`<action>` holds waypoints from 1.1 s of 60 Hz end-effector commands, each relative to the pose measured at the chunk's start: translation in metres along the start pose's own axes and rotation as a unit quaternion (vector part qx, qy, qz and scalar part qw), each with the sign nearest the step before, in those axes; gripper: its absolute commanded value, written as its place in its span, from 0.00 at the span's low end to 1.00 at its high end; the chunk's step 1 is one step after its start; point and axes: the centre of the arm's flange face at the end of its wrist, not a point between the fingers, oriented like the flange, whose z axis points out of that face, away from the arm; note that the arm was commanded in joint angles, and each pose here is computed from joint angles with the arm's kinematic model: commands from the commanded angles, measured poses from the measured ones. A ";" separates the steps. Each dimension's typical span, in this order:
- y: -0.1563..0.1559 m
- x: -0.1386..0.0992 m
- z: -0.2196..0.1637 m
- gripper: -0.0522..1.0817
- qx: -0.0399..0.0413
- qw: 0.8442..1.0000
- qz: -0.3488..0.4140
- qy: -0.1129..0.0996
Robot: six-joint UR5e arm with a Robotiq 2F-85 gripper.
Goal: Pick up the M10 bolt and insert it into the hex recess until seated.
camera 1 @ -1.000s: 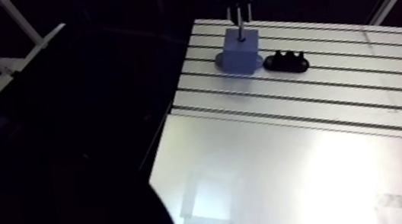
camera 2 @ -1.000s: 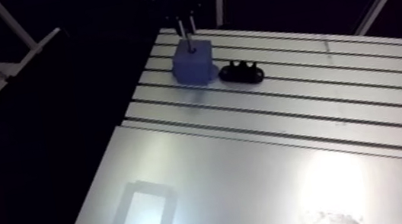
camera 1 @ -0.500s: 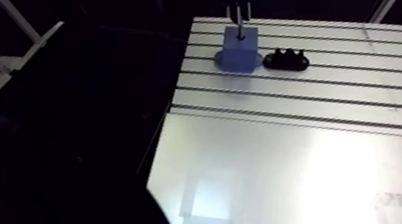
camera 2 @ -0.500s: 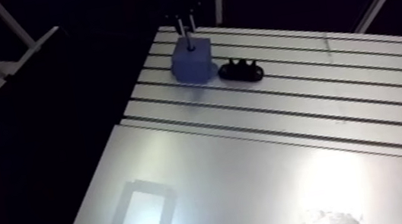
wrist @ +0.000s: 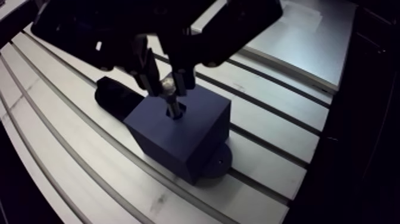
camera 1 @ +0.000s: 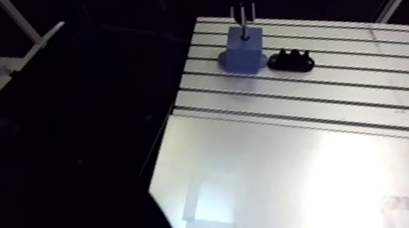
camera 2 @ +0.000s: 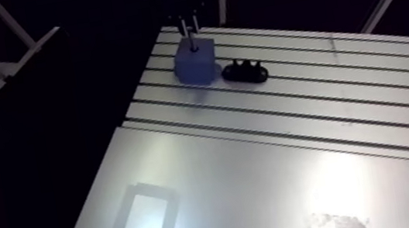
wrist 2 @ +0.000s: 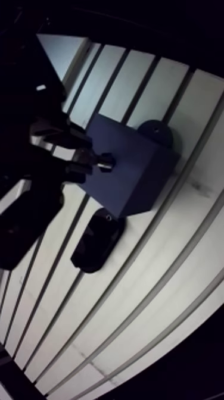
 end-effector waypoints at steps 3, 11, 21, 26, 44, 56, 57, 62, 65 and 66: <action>0.000 -0.001 0.002 0.95 0.001 1.000 0.000 -0.002; -0.001 -0.001 0.003 0.95 0.001 1.000 0.000 -0.002; -0.001 -0.001 0.003 0.95 0.001 1.000 0.000 -0.002; 0.000 0.000 0.004 0.95 0.000 1.000 0.000 -0.003; -0.001 -0.001 0.004 0.95 0.000 1.000 0.001 -0.003; -0.001 -0.001 0.004 0.95 0.000 1.000 0.000 -0.003; -0.001 -0.001 0.004 0.95 0.000 1.000 0.000 -0.003; -0.001 -0.001 0.004 0.95 0.000 1.000 0.000 -0.003; -0.001 -0.001 0.004 0.95 0.000 1.000 0.000 -0.003; -0.001 -0.001 0.004 0.95 0.000 1.000 0.000 -0.003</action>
